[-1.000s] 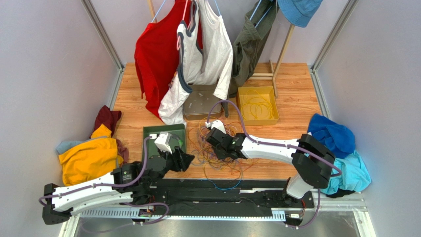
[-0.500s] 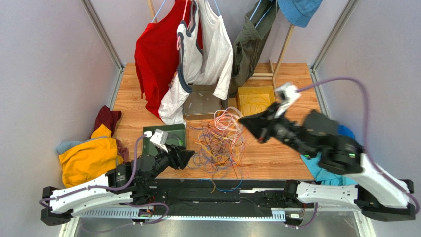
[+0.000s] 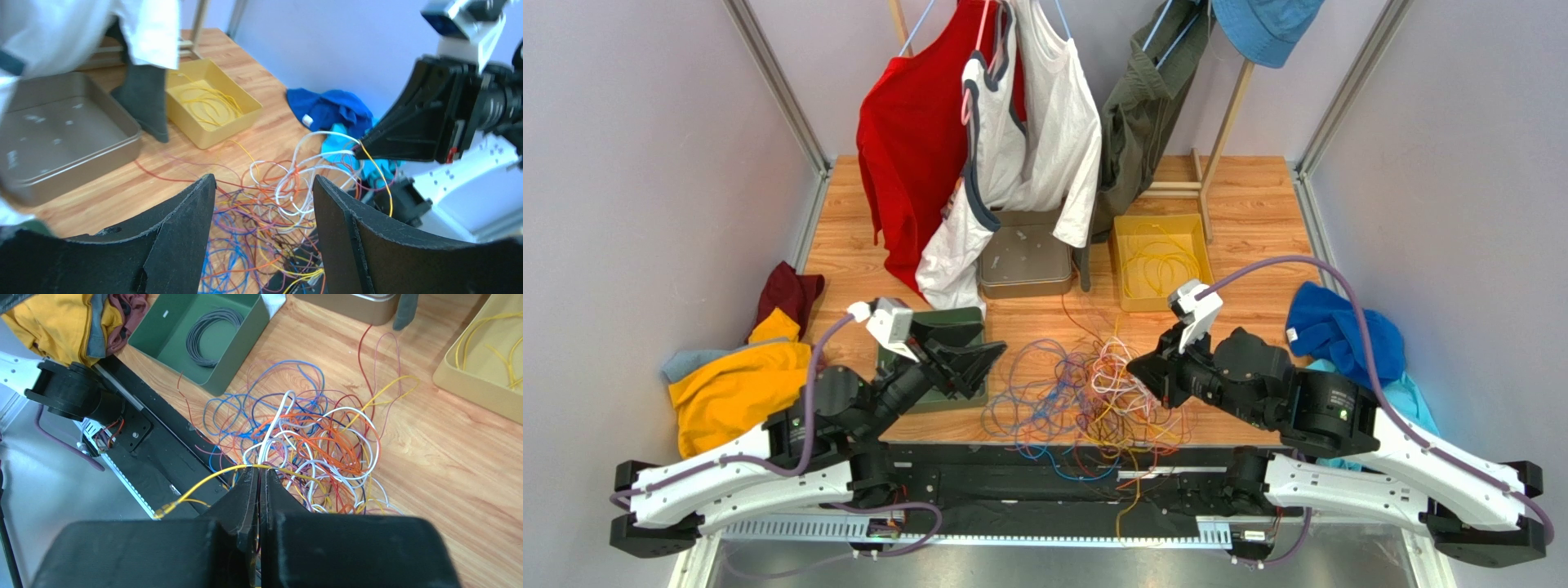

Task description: Untangle the cables

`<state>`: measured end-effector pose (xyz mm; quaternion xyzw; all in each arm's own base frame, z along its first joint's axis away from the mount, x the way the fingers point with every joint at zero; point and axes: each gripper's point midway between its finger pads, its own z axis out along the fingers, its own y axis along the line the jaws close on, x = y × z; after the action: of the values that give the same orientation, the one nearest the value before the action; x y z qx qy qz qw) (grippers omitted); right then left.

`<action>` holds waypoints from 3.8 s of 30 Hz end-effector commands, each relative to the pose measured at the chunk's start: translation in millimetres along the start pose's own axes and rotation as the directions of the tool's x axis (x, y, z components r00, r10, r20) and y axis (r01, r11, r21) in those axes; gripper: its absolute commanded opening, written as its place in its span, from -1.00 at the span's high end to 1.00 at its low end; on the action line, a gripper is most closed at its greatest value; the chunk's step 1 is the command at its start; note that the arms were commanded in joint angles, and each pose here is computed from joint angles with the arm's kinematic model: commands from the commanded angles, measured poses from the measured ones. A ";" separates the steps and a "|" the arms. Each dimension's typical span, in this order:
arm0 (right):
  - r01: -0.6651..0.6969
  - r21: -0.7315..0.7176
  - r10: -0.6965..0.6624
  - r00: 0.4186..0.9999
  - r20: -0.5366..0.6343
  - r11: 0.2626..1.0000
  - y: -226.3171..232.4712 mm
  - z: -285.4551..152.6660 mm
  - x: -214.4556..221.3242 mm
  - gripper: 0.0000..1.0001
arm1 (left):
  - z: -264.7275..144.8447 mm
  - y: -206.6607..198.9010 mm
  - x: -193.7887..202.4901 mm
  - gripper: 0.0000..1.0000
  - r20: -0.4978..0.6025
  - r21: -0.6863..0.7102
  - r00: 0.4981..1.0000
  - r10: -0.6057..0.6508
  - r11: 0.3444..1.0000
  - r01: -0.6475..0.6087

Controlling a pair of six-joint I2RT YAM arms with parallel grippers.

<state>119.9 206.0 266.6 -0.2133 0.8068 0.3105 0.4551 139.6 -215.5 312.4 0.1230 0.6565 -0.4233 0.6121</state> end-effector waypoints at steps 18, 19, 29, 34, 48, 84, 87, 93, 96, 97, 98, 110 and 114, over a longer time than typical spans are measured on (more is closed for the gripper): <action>-0.088 -0.279 0.103 0.994 0.039 0.956 46.5 -28.4 -16.0 1.00 | 92.1 -69.5 63.0 -0.38 -0.105 0.300 0.985 0.137 0.949 -0.100; -0.090 -0.276 0.104 0.994 0.037 0.957 45.8 -28.0 -14.9 1.00 | 93.8 -72.6 62.4 -0.38 -0.107 0.318 0.985 0.137 0.943 -0.097; -0.084 -0.263 0.098 0.994 0.041 0.961 42.0 -27.5 -12.7 1.00 | 97.1 -92.8 76.0 -0.37 -0.135 0.415 0.984 0.115 0.909 -0.049; -0.083 -0.265 0.095 0.995 0.032 0.961 43.6 -23.6 -10.7 1.00 | 95.5 -102.2 76.3 -0.38 -0.136 0.463 0.983 0.125 0.885 -0.048; -0.109 -0.237 0.118 0.993 0.022 0.965 34.2 -22.3 1.3 0.95 | 108.3 -55.1 41.3 1.00 -0.135 0.213 0.979 0.156 0.969 -0.125; 0.029 -0.184 0.023 0.960 0.277 0.982 42.0 52.9 -31.4 -0.41 | 56.0 -143.4 -307.6 1.00 0.280 0.173 0.926 0.255 0.935 -0.309; 0.033 -0.181 0.020 0.958 0.285 0.983 48.8 60.8 -41.6 -0.40 | 58.9 -143.1 -303.2 1.00 0.264 0.175 0.929 0.261 0.934 -0.312; 0.045 -0.169 0.027 0.917 0.397 0.985 53.4 59.5 -74.1 -0.40 | 62.7 -140.7 -292.8 1.00 0.234 0.176 0.934 0.270 0.933 -0.314; 0.074 -0.166 -0.005 0.922 0.387 0.983 61.6 67.8 -81.1 -0.39 | 64.8 -140.3 -289.9 1.00 0.226 0.176 0.936 0.270 0.933 -0.312; 0.084 -0.171 -0.015 0.929 0.369 0.982 65.0 74.6 -77.8 -0.38 | 64.0 -140.9 -289.8 1.00 0.227 0.180 0.935 0.272 0.932 -0.314; 0.085 -0.176 -0.014 0.929 0.370 0.981 67.5 76.4 -79.6 -0.38 | 64.1 -140.3 -289.2 1.00 0.224 0.179 0.936 0.273 0.932 -0.315; 0.108 -0.128 -0.049 0.919 0.392 0.986 76.4 84.1 -110.9 0.95 | 50.0 -128.0 -283.3 1.00 0.212 0.151 0.936 0.280 0.937 -0.315; 0.122 -0.056 -0.084 0.887 0.454 0.991 66.2 45.9 -150.4 1.00 | 33.3 -112.5 -273.1 1.00 0.231 0.122 0.939 0.255 0.950 -0.288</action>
<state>175.7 328.1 321.7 -0.2349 0.6944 0.3661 0.5733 151.7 -233.3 610.5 0.2409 0.5418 -0.3927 0.7030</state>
